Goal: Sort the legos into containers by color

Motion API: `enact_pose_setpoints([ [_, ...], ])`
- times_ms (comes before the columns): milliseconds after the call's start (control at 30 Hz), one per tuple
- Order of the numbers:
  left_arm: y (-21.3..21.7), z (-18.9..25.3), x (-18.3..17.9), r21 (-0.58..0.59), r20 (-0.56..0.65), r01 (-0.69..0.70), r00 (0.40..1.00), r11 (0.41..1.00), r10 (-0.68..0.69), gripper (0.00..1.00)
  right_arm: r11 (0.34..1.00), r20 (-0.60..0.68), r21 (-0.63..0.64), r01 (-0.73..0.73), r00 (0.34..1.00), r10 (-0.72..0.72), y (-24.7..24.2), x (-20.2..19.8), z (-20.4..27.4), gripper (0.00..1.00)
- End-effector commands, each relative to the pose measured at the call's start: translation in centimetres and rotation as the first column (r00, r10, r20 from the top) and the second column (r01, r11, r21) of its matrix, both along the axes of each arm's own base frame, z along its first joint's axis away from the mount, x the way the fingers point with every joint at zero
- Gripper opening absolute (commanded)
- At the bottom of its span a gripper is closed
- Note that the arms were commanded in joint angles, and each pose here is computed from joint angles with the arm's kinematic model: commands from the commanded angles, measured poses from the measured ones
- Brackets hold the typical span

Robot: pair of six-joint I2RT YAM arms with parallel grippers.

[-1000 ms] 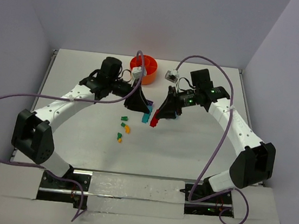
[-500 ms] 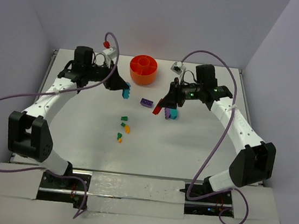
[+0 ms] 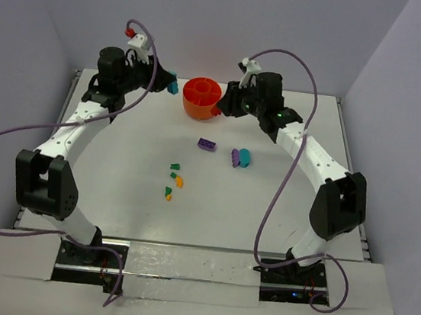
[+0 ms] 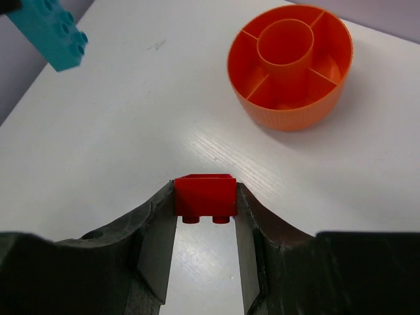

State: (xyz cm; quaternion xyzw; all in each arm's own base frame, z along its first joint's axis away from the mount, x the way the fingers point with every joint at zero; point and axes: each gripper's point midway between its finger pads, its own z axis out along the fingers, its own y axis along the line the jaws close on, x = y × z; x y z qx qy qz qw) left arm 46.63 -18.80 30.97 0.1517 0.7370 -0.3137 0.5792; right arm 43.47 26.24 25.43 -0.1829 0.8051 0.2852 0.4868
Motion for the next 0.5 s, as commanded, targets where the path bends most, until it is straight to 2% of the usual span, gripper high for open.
enact_pose_setpoints([
  [0,-1.6,2.6,4.2,-0.061,0.152,-0.044,0.987,0.997,0.053,0.00,0.990,0.107,0.049,0.133,0.985,-0.138,-0.6,3.3,3.1,0.00],
  [267,-6.4,0.1,8.5,0.021,0.277,-0.047,0.960,0.999,0.039,0.00,0.990,0.086,0.022,0.139,0.986,-0.140,-1.0,3.0,1.6,0.00],
  [467,-7.8,-2.4,11.2,0.030,0.294,-0.053,0.955,0.998,0.042,0.00,0.989,0.090,-0.002,0.145,0.985,-0.144,-1.3,3.0,1.2,0.00],
])
